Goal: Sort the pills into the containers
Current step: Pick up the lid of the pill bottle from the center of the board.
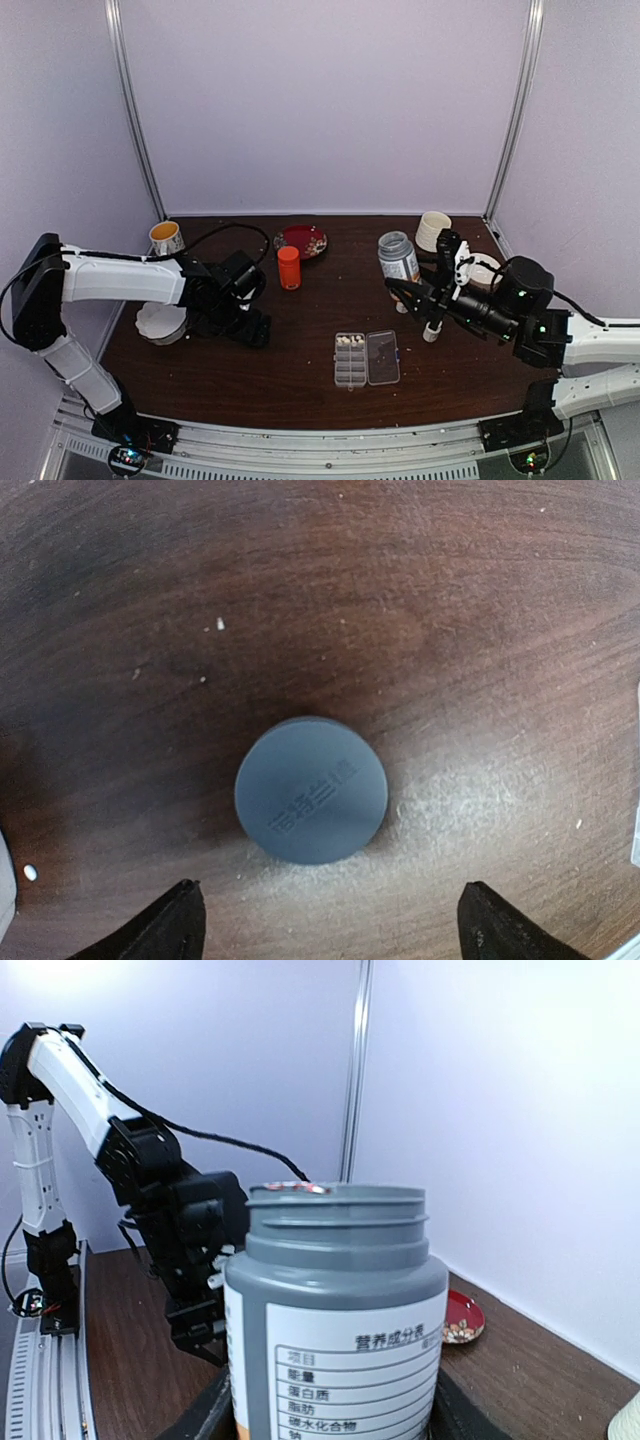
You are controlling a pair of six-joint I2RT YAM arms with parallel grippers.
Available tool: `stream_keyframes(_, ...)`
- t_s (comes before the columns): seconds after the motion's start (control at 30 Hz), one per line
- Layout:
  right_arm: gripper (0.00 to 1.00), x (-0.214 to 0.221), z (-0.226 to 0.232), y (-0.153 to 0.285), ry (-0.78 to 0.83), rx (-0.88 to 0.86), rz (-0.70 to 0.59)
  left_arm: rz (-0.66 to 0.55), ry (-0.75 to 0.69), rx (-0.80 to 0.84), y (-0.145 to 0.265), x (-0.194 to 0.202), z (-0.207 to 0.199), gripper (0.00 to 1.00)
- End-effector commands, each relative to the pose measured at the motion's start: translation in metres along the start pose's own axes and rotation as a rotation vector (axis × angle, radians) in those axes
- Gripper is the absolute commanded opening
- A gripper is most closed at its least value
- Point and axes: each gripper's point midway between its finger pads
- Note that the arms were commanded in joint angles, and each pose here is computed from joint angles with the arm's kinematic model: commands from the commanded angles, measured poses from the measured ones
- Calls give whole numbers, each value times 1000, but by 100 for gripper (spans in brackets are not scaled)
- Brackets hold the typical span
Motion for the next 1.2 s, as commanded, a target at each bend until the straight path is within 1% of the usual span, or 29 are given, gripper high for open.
stream_keyframes(0.0, 0, -38, 18, 4, 53, -90, -158, 39, -12, 31, -8, -8, -4, 91)
stream_keyframes(0.07, 0, -35, 18, 8, 65, -90, -182, 56, -14, 20, -11, -9, -3, 90)
stream_keyframes(0.2, 0, -41, 17, 13, 59, -89, -199, 82, -14, -6, -18, -11, 2, 86)
stream_keyframes(0.27, 0, -40, 18, 12, 64, -88, -185, 89, -12, -9, -20, -12, 4, 85)
stream_keyframes(0.43, 0, -31, 18, 12, 56, -92, -166, 104, -18, -42, -26, -14, 8, 77)
stream_keyframes(0.67, 0, -27, 14, 13, 29, -73, -156, 122, -20, -76, -32, -17, 12, 72)
stream_keyframes(0.87, 0, -26, 14, 12, 22, -76, -148, 131, -22, -100, -34, -16, 15, 70)
stream_keyframes(1.07, 0, -25, 14, 10, 5, -75, -134, 129, -22, -117, -34, -17, 18, 66)
stream_keyframes(1.17, 0, -23, 14, 10, -2, -76, -129, 128, -25, -120, -34, -18, 18, 66)
Point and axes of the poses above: each gripper's point midway between its finger pads, its own y axis back along the fingers, its own z axis along the line the jaws close on, x = y × z, and after that the axes turned 10 degrees about -y, right-handed
